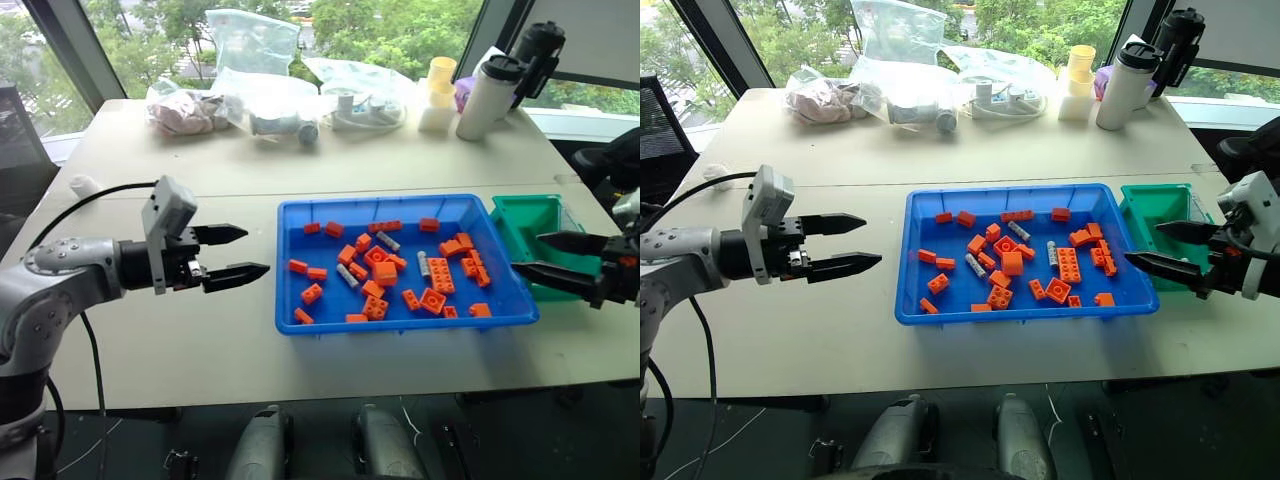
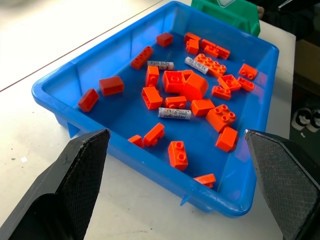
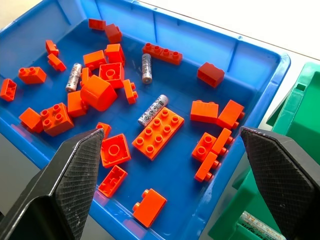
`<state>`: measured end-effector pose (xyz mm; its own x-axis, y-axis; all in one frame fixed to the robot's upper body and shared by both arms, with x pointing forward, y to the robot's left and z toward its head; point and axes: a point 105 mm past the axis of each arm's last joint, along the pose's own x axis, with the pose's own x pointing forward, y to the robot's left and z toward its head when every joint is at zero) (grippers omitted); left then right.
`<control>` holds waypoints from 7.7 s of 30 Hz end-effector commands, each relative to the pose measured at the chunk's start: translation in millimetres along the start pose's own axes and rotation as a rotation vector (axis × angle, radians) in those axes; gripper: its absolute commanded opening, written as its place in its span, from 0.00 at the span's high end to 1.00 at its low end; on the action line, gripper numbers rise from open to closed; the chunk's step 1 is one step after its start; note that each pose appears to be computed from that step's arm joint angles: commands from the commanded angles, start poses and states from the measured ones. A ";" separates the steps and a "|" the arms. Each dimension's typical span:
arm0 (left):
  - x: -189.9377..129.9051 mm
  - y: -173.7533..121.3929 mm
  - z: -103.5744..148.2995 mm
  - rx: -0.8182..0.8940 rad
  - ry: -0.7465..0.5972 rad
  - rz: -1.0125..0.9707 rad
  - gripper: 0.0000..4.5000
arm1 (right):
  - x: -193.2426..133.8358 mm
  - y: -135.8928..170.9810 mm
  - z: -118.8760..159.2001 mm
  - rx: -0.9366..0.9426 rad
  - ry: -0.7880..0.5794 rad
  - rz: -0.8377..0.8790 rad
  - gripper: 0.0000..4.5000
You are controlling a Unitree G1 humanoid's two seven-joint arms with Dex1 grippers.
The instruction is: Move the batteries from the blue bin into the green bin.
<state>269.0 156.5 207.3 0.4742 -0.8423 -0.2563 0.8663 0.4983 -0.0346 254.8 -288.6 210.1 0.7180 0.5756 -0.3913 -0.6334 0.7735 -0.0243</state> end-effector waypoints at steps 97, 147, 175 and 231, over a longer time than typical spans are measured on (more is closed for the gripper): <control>73.2 -7.9 37.9 0.253 -0.120 -0.187 0.00 | 64.9 -24.2 100.1 0.140 -0.225 -0.386 0.88; 49.0 25.1 42.3 0.337 -0.049 -0.074 0.00 | 167.4 8.1 59.6 0.058 -0.045 -0.090 0.13; 47.1 17.2 36.2 0.310 -0.076 -0.013 0.00 | 215.1 26.8 -11.6 -0.013 0.243 -0.050 0.99; 78.7 -14.7 18.5 0.342 0.023 -0.328 0.00 | 116.6 9.6 15.4 -0.043 0.068 -0.084 0.09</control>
<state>300.6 81.7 201.8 0.1758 -0.9360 -0.3051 0.9776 0.1296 0.1660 336.2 -211.4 174.2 0.7378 0.5035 -0.4496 -0.5785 0.8149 -0.0367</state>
